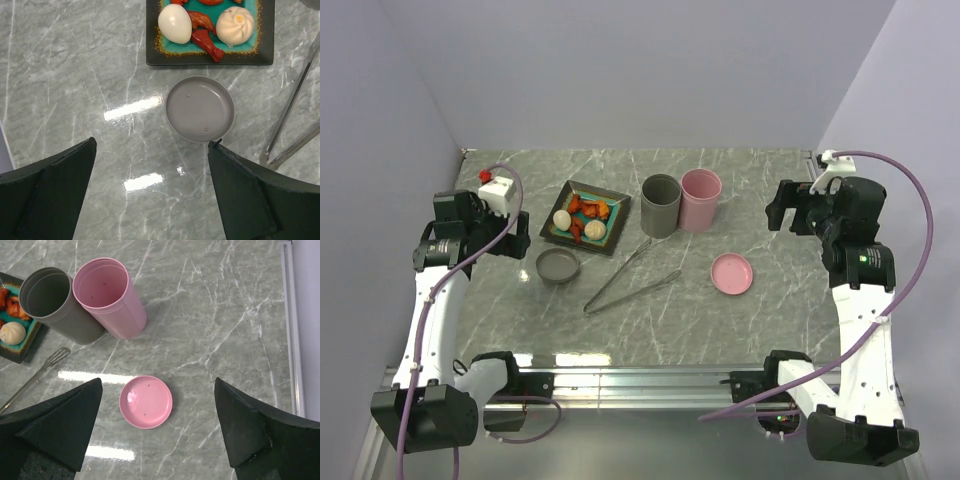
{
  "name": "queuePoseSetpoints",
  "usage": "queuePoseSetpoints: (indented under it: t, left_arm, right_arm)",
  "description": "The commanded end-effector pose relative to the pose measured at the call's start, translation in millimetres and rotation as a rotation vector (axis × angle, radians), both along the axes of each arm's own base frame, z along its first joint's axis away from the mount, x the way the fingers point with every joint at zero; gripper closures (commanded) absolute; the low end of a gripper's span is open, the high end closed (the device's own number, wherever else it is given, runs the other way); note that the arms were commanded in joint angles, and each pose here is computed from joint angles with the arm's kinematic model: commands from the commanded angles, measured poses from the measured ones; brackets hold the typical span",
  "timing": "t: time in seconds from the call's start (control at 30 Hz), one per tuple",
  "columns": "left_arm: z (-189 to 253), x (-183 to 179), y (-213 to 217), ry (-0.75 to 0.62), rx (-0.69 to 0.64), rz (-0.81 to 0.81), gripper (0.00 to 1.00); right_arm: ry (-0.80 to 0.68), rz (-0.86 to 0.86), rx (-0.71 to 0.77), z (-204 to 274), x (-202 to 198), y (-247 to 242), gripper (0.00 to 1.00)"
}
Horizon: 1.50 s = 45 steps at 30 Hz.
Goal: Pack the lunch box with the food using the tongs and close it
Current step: Grab the clamp with the left arm
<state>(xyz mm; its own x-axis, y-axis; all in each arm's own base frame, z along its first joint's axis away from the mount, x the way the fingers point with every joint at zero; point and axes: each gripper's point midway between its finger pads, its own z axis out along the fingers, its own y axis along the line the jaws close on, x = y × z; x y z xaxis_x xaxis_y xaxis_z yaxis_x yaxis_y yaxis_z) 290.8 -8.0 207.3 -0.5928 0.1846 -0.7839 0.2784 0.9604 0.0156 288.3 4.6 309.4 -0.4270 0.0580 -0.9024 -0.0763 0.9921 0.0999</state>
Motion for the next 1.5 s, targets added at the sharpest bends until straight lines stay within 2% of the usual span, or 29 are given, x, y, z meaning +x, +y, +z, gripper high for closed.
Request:
queuePoseSetpoints:
  t: [0.0,0.27,0.53,0.73,0.83,0.93,1.17,1.33,1.37,1.47]
  left_arm:
    - [11.5,7.6,-1.1,-0.059,0.049,-0.072,0.01]
    - [9.3,11.3,-21.9,-0.101,0.038,-0.211,0.01]
    - [-10.7,3.1,-52.3,-0.058,0.044,-0.367,0.01]
    - [-40.3,-18.4,-103.1,-0.010,0.059,-0.516,0.01]
    - [-57.6,-31.6,-124.8,0.033,0.109,-0.589,0.01]
    - [-67.9,-43.0,-150.2,0.016,0.137,-0.665,0.00]
    - [-108.5,-62.0,-183.3,0.084,0.249,-0.738,0.01]
    - [-87.4,-49.8,-196.0,-0.044,0.211,-0.703,0.01]
    - [-72.3,-44.1,-198.1,-0.116,0.195,-0.689,0.01]
    - [-49.0,-43.1,-199.3,-0.206,0.162,-0.678,0.01]
  right_arm:
    - [-0.002,-0.001,-0.020,-1.8,-3.5,-2.6,0.00]
    - [0.005,0.009,-0.031,-6.8,-5.8,-2.2,0.00]
    - [0.017,0.010,-0.034,-11.5,-5.4,-2.7,0.00]
    - [0.035,0.015,-0.034,-15.7,-3.7,-2.5,0.01]
    - [0.049,0.018,-0.040,-16.9,-2.9,-3.2,0.02]
    - [0.060,0.012,-0.048,-16.5,-2.7,-5.1,0.02]
    - [0.095,0.015,-0.062,-24.5,-6.2,-6.7,0.03]
    - [0.114,0.009,-0.083,-26.7,-9.5,-9.9,0.04]
    - [0.117,0.008,-0.088,-27.3,-10.0,-10.6,0.04]
    - [0.119,0.002,-0.088,-28.7,-9.8,-11.9,0.04]
